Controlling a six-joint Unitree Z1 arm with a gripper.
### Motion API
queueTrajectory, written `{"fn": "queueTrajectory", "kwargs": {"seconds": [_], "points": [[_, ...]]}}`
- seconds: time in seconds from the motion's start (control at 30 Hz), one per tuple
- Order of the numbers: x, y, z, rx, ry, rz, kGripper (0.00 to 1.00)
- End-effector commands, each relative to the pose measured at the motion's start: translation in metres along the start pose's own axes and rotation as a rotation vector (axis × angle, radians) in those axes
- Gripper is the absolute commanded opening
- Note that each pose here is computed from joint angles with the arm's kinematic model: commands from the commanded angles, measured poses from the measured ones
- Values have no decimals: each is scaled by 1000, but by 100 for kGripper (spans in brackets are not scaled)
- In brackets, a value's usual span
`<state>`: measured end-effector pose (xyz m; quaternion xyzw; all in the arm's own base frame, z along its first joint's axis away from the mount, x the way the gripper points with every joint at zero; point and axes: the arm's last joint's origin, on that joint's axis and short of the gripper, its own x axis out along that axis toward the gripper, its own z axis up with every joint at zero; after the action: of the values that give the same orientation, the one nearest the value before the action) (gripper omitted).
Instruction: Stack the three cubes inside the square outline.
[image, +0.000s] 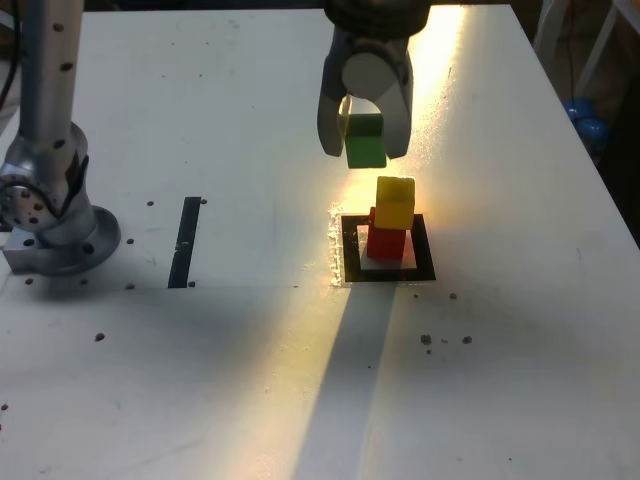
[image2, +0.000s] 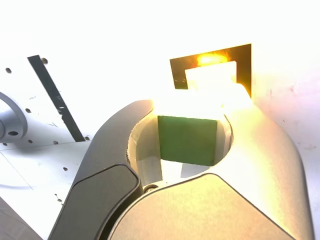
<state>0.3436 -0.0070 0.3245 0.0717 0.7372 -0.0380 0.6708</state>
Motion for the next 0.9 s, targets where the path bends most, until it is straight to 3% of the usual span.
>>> {"fn": "queueTrajectory", "kwargs": {"seconds": [0.0, 0.53, 0.57, 0.77, 0.87], "points": [[0, -5, 7, 10, 0, -1, 33], [9, -15, 28, 33, 1, -2, 36], [9, -15, 28, 34, 1, -1, 41], [10, -16, 28, 39, 3, -9, 96], [11, -17, 27, 41, 2, -12, 100]]}}
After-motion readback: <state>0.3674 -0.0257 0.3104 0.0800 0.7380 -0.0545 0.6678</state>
